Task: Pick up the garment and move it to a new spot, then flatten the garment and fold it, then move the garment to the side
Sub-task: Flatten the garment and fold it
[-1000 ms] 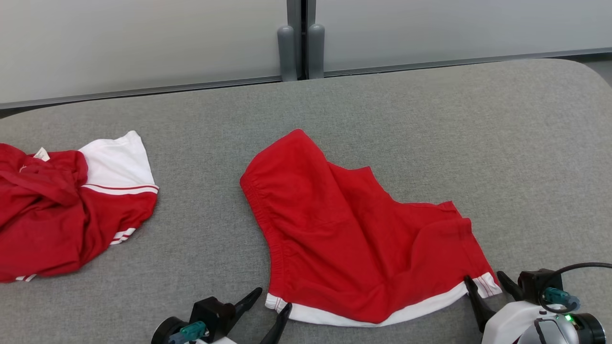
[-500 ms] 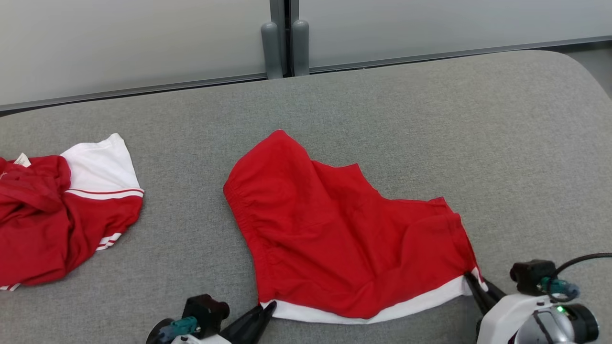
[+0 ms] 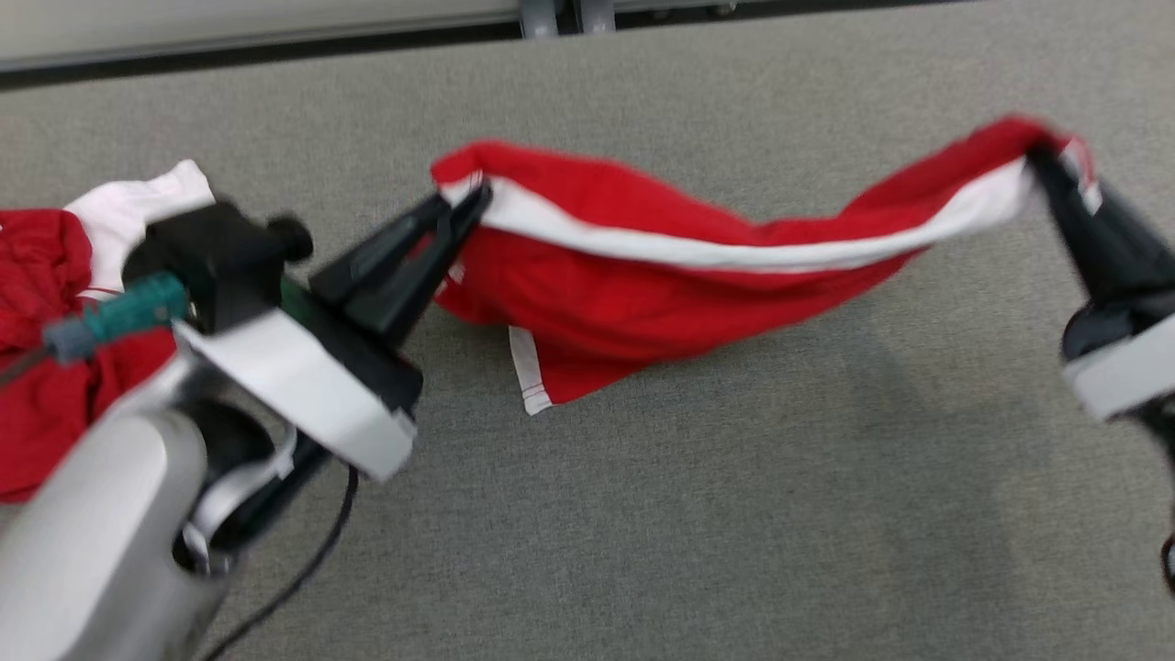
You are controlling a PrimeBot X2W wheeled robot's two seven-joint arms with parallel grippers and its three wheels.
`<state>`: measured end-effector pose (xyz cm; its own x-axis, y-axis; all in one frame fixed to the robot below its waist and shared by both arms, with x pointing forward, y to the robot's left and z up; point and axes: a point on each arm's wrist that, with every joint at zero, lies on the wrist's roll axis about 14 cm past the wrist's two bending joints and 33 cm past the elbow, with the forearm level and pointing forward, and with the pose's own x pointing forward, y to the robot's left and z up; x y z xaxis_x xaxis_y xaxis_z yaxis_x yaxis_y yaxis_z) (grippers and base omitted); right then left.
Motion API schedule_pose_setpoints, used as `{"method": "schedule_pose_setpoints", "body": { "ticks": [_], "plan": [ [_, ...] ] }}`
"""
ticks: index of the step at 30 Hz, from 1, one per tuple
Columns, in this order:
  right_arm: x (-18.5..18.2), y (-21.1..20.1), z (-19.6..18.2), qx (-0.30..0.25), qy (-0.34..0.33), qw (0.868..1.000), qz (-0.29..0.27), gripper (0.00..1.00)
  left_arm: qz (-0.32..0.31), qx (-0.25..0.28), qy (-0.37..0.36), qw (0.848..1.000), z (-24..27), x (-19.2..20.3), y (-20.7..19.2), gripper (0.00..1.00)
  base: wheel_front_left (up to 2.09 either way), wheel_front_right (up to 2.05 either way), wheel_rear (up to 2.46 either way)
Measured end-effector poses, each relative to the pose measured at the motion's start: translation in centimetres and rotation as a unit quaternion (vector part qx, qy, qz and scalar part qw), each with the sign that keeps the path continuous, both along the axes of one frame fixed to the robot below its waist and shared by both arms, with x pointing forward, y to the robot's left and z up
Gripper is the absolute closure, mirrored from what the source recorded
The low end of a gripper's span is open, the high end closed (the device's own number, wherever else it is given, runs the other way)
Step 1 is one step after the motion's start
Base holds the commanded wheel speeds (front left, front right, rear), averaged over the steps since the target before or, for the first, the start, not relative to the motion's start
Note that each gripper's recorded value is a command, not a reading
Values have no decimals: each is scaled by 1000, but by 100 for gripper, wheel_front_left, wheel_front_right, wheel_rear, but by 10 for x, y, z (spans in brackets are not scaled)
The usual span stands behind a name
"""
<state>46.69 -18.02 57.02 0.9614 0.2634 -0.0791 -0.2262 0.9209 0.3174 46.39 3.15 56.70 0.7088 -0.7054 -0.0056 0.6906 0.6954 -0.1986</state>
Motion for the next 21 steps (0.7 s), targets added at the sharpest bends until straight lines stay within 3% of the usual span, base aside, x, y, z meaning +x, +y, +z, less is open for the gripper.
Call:
{"method": "schedule_pose_setpoints", "body": {
  "ticks": [4, 9, 12, 18, 21],
  "plan": [
    [69, -3, 40, -6, -53, 999, -7, 100, 15, -7, -25, 1000, 27, 69, 1, 100, 0, 0, 0],
    [155, 2, 60, -6, -77, 997, -24, 100, 56, -5, -34, 998, 41, 156, 9, 100, 0, 0, 0],
    [184, 5, 58, 5, -79, 996, -33, 100, 73, -2, -27, 997, 37, 184, 13, 100, 0, 0, 0],
    [247, 6, 82, 52, -152, 984, -73, 100, 153, -21, -80, 985, 56, 256, 35, 100, 0, 0, 0],
    [267, 11, 66, 61, -151, 984, -77, 100, 163, -35, -93, 982, 50, 272, 28, 100, 0, 0, 0]
  ]
}}
